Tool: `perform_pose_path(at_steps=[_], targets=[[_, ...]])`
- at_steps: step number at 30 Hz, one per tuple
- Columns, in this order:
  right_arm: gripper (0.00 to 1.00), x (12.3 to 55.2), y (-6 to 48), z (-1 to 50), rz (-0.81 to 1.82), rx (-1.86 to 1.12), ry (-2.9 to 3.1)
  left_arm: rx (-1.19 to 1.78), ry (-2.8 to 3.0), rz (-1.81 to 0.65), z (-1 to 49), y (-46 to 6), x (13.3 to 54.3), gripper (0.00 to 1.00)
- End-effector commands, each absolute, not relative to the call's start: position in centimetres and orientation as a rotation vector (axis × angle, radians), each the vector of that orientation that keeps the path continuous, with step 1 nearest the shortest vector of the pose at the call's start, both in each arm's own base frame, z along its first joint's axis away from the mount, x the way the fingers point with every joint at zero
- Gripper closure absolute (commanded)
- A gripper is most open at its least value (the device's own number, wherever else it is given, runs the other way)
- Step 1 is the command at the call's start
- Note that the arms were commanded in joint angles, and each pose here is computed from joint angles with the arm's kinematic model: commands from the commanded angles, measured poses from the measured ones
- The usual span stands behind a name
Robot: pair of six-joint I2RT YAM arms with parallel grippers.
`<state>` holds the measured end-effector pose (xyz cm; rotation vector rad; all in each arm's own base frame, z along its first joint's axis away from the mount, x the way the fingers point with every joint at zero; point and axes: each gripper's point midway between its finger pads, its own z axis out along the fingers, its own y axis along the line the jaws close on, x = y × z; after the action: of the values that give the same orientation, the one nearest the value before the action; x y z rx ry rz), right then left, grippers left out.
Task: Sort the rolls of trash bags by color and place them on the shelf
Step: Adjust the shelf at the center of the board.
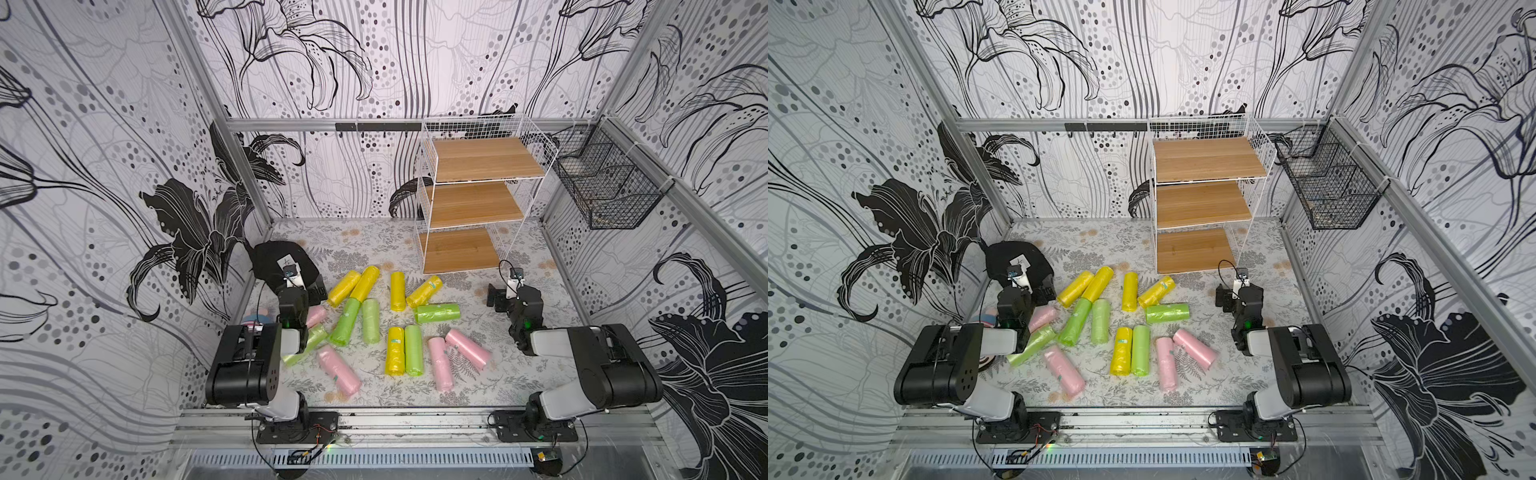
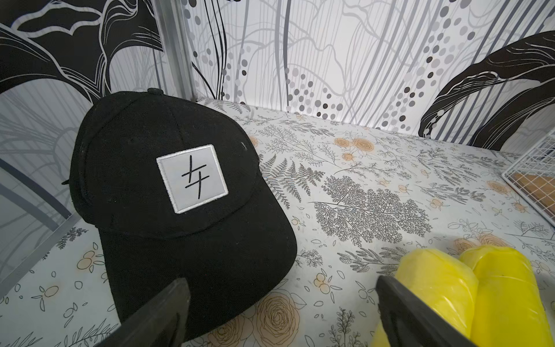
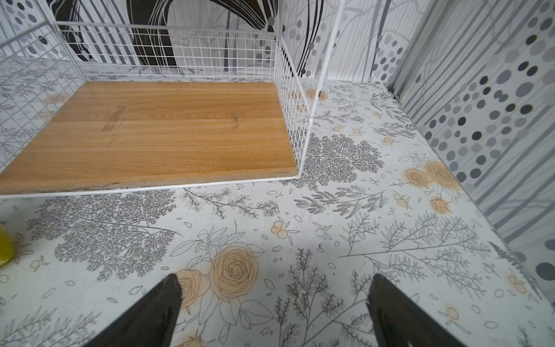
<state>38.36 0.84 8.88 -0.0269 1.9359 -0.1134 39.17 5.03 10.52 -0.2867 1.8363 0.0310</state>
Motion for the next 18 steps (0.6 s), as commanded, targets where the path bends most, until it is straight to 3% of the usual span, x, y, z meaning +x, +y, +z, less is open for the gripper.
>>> perform_pose_path(at_steps=[1,18], targets=[[0.0,38.59,0.73,9.02,-0.102,-0.013,1.937,-0.273,1.811,0.039,11.18,5.21,39.42,0.01],[0.0,38.6,0.73,9.03,-0.102,-0.013,1.937,-0.274,1.812,0.035,11.18,5.16,39.45,0.01]])
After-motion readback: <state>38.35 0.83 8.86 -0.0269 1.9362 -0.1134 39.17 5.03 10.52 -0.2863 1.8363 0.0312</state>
